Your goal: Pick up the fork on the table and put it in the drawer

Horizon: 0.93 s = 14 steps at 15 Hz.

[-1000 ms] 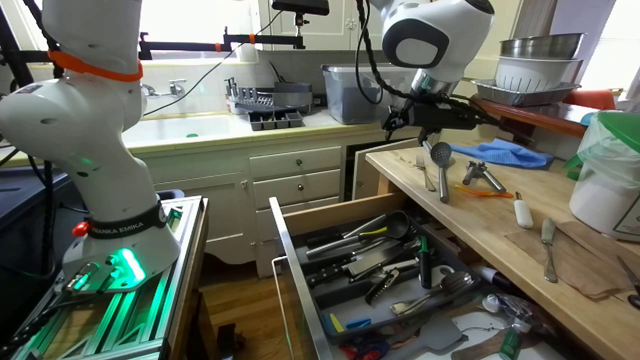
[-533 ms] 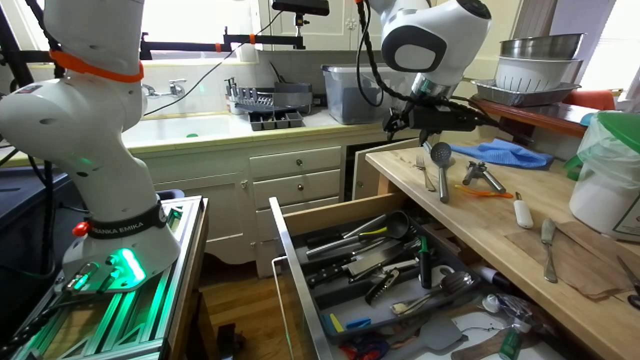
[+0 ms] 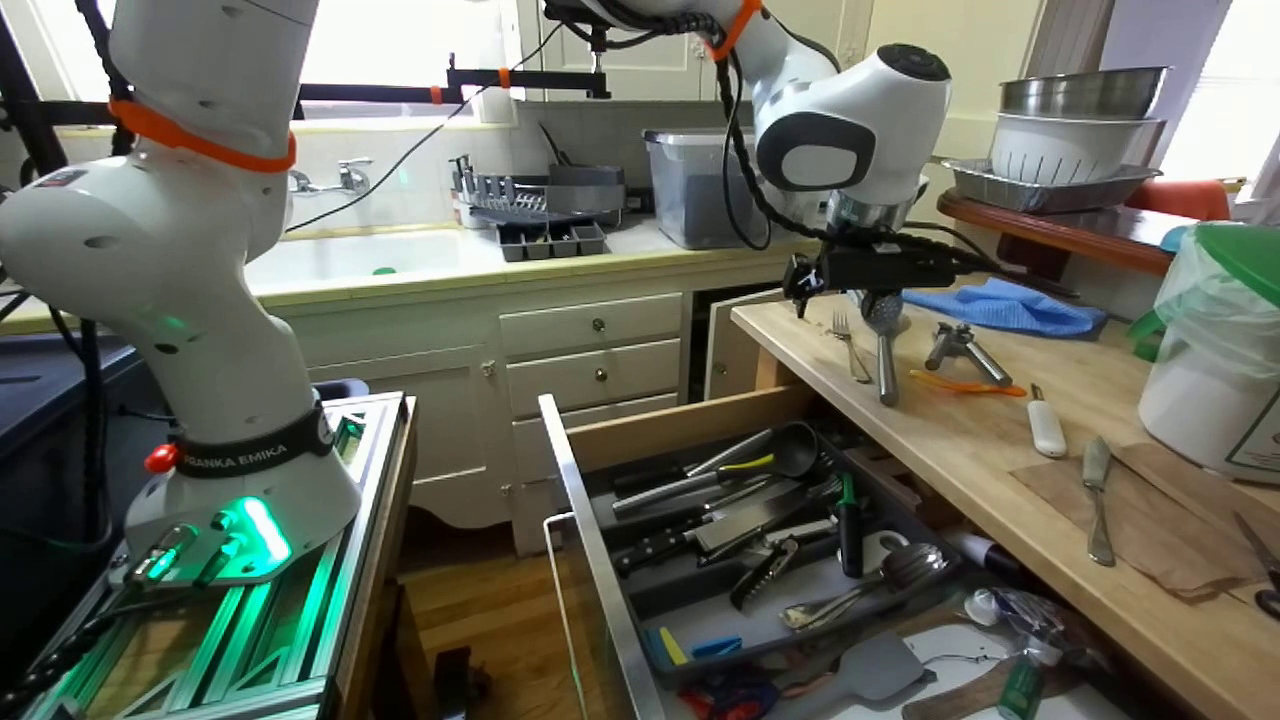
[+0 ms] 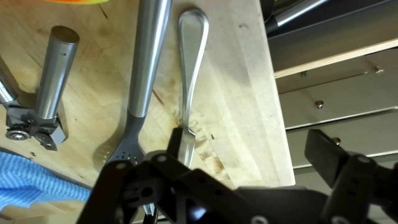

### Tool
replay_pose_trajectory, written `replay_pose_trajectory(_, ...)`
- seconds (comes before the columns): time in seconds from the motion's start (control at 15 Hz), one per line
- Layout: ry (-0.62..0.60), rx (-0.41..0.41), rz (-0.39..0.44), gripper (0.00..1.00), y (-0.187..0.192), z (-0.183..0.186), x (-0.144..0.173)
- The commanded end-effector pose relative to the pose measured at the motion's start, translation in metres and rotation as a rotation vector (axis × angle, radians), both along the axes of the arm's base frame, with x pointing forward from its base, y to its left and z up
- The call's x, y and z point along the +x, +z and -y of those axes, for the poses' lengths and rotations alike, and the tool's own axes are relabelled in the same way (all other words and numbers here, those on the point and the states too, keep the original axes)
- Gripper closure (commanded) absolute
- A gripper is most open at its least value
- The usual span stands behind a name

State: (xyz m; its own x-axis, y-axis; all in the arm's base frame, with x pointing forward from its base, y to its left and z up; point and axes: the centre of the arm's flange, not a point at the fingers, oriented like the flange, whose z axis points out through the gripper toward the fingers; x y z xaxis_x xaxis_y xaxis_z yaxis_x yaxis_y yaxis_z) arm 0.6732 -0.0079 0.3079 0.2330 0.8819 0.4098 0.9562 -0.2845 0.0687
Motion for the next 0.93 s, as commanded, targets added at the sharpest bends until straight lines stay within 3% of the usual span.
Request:
replay_pose_trajectory(0.0, 0.006, -0.001, 0.026, 0.00, -0.014, -0.009, 0.013)
replay_pose_trajectory(0.53, 0.028, 0.004, 0.035, 0.00, -0.031, -0.018, 0.027)
replay_pose_trajectory(0.8, 0.042, 0.005, 0.045, 0.15, -0.038, -0.019, 0.036)
replay_pose_trajectory(0.87, 0.045, 0.007, 0.045, 0.23, -0.039, -0.019, 0.037)
